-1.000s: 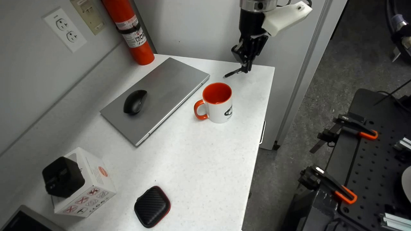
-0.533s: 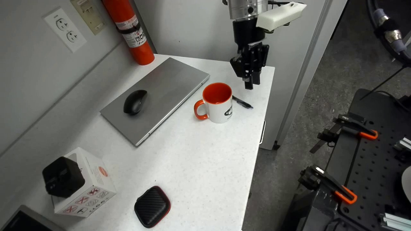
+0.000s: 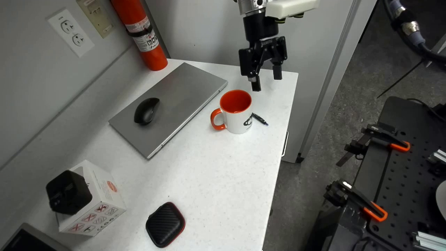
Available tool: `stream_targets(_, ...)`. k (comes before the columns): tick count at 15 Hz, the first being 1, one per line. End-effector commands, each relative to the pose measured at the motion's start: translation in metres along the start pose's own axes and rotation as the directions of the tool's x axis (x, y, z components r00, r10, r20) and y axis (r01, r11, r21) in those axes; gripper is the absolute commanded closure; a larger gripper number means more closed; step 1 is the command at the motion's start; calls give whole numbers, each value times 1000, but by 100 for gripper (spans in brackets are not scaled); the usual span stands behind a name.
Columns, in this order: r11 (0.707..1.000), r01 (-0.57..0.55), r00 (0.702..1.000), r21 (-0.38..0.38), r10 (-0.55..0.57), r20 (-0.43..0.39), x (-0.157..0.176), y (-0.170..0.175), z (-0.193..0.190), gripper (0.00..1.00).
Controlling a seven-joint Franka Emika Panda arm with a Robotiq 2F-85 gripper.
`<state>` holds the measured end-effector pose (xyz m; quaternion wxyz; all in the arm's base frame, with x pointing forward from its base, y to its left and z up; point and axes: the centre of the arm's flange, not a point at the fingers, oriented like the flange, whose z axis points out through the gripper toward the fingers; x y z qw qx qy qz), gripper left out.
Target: Remove the black pen from the white mug
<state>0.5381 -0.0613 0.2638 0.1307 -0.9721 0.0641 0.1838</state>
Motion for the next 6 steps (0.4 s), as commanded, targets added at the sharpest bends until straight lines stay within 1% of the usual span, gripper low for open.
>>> stream_targets(1,999,-3,1000,39,2,11,11,1,-17,0)
stream_targets(2,1000,-2,1000,8,2,-8,3,0,-6,0)
stream_targets(6,1000,-2,1000,10,2,-14,4,0,-10,0)
